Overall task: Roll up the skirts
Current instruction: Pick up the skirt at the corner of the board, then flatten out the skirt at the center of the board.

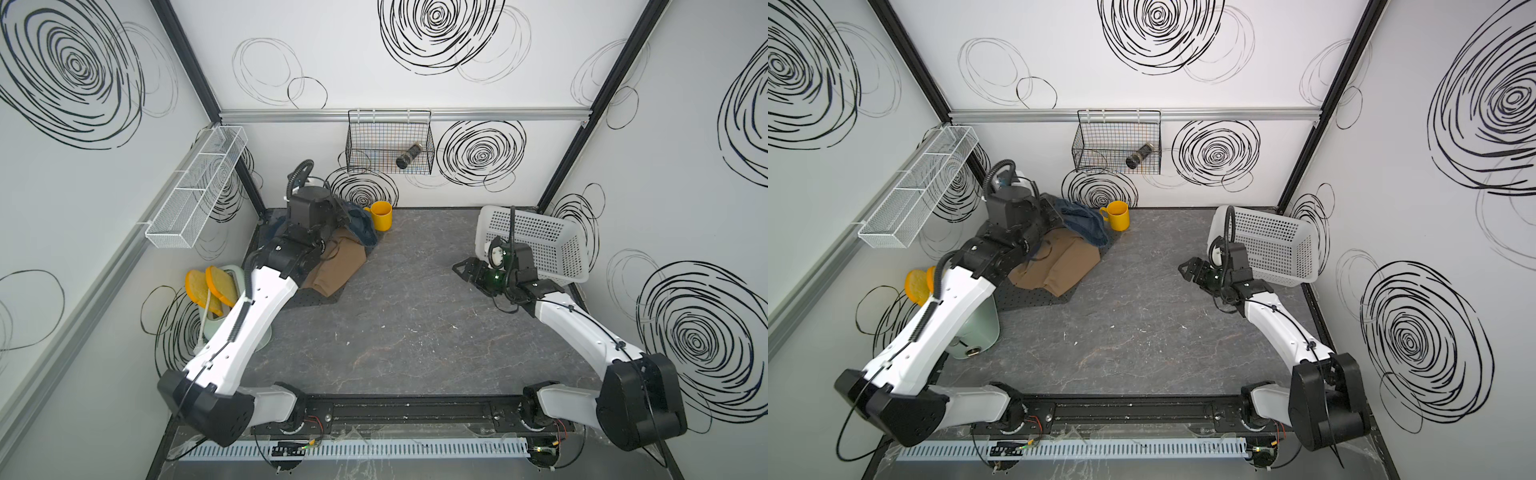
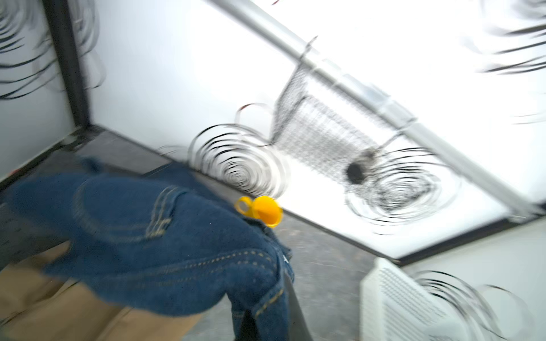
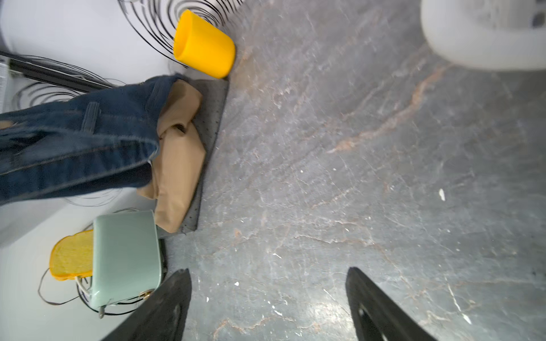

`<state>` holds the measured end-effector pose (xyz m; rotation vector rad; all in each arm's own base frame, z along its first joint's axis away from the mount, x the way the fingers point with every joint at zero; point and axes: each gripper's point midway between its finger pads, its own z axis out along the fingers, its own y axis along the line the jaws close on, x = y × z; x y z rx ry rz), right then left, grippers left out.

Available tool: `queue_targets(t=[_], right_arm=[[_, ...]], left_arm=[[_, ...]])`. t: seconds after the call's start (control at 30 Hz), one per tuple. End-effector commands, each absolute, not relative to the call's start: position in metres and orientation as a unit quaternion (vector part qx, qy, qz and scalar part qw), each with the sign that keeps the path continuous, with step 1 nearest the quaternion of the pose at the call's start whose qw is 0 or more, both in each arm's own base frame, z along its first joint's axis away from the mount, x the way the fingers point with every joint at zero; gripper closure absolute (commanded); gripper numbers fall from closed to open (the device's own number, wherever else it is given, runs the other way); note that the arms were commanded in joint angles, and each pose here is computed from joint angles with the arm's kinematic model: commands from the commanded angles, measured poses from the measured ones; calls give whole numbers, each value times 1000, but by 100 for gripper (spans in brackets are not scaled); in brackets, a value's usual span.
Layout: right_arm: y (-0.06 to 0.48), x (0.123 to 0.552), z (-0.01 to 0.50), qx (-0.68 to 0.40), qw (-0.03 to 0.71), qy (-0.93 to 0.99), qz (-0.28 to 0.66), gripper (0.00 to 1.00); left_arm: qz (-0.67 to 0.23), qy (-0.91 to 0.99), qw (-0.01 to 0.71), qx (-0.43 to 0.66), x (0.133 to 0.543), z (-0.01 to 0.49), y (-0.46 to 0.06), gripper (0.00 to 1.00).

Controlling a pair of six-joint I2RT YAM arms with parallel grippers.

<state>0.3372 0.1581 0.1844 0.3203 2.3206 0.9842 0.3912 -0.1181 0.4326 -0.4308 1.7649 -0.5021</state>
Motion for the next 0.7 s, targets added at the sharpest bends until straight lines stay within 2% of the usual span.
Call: queue_targets(t=[0.0, 0.13, 0.2, 0.27, 0.43, 0.67], right_arm=[[154, 343, 258, 128, 360, 826, 415, 10], [143, 337, 308, 138, 393, 790, 450, 6], [143, 331, 322, 144, 388, 784, 464, 1], [150, 323, 327, 153, 362, 770, 503, 2], [179, 302, 317, 164, 238, 747, 599, 2], [186, 294, 298, 188, 210, 756, 591, 2]], left_arm=[[-318, 691, 638, -123, 360, 527, -158, 100], [-361, 697, 615, -77, 340, 549, -203, 100], [-380, 706, 594, -71, 340, 542, -217, 100], [-403, 708, 576, -64, 341, 537, -231, 100], [-454, 726, 515, -44, 345, 518, -266, 100], [-492, 739, 461, 17, 332, 501, -305, 100]])
